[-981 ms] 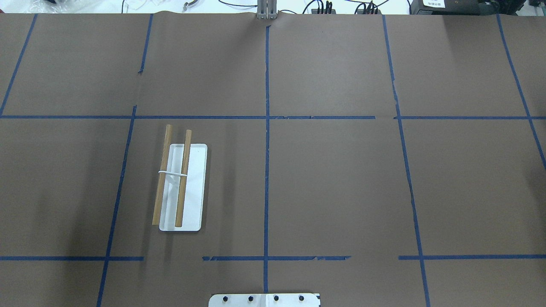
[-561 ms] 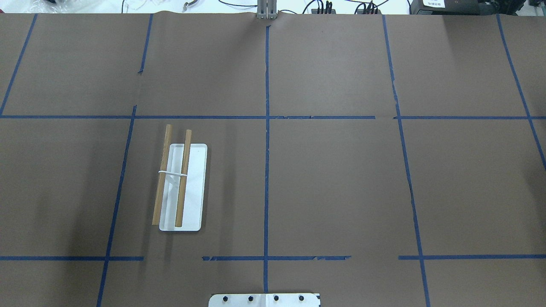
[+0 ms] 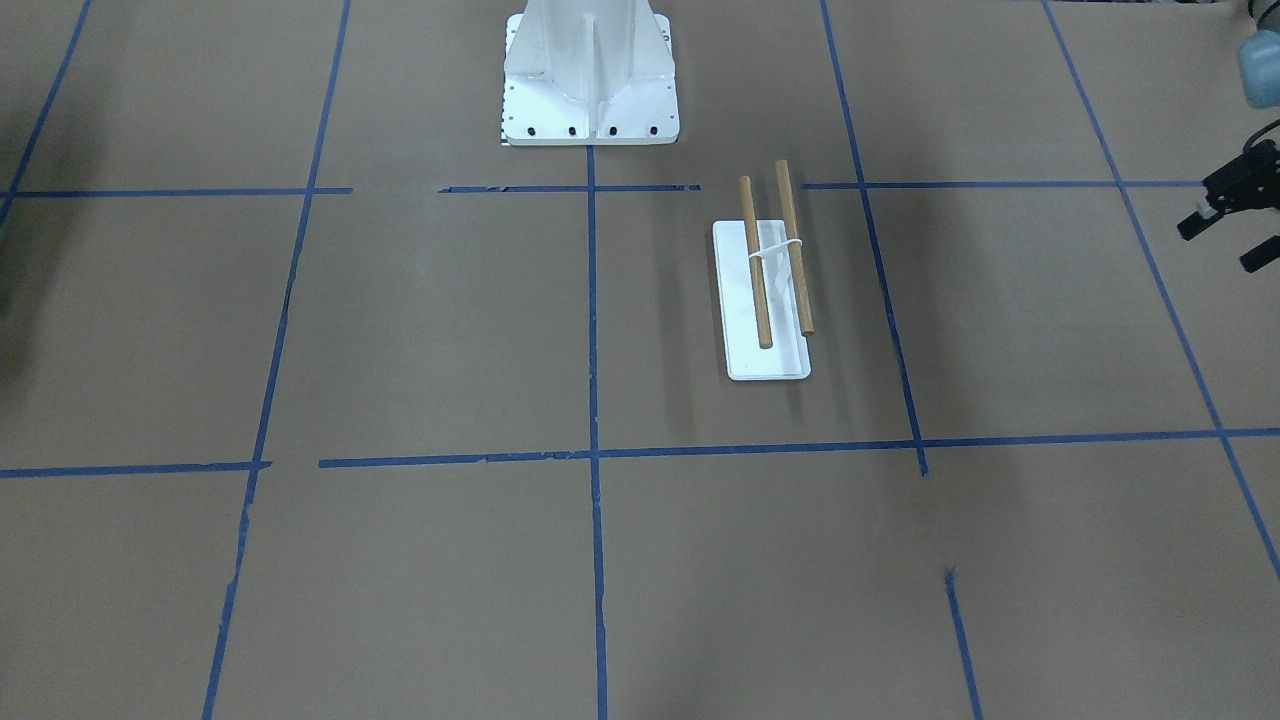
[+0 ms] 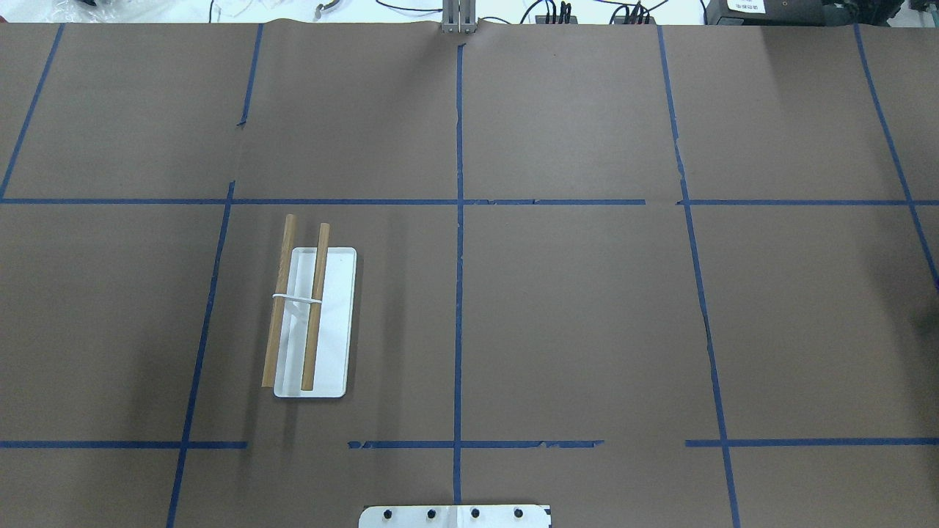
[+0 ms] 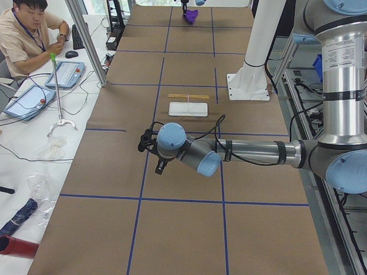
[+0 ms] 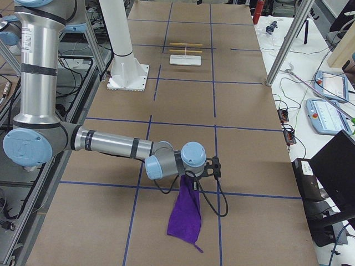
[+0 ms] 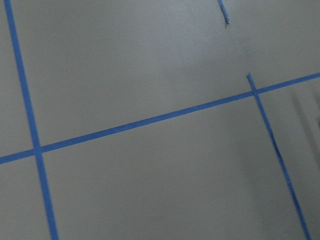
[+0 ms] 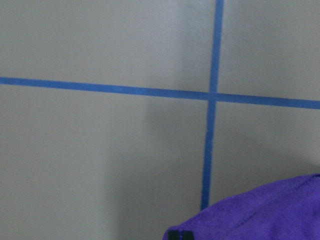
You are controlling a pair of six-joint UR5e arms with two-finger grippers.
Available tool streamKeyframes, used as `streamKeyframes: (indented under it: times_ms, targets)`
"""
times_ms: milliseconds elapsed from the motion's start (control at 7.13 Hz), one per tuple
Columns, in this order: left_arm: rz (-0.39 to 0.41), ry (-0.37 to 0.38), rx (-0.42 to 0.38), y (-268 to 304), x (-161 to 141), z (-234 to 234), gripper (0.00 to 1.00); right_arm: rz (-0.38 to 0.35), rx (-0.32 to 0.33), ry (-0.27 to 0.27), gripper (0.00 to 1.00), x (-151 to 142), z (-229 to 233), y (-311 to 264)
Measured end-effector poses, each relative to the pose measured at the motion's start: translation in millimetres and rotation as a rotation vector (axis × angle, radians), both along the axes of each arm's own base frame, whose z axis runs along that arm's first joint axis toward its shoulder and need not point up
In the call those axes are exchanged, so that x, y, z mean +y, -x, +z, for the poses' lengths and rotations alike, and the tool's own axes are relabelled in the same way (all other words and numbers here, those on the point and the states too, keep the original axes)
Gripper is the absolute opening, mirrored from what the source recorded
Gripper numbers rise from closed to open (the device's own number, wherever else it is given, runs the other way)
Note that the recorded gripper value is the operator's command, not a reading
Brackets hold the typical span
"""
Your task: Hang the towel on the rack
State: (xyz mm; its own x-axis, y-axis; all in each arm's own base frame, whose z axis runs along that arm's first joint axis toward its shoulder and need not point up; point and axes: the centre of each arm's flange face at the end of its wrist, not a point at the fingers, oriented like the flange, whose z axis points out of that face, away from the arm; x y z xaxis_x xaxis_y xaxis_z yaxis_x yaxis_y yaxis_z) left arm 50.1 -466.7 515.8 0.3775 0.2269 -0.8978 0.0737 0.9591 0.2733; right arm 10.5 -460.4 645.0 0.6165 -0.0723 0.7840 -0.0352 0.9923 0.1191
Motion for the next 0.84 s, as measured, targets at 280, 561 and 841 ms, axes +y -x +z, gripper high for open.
streamKeyframes:
  times_ms: [280,561,841]
  targets:
    - [0.004,0.14,0.13,-81.5,-30.5,-87.6,0.95,0.033,-0.107,0.054,0.0,5.1,-121.6,23.7]
    - [0.007,0.21,0.203,-180.4,-50.8,-179.6,0.96,0.063,-0.227,0.141,0.0,3.0,-253.8,83.9]
    - [0.006,0.335,0.278,-277.1,-36.8,-258.0,0.99,0.074,-0.312,0.225,0.0,-10.6,-378.4,171.6]
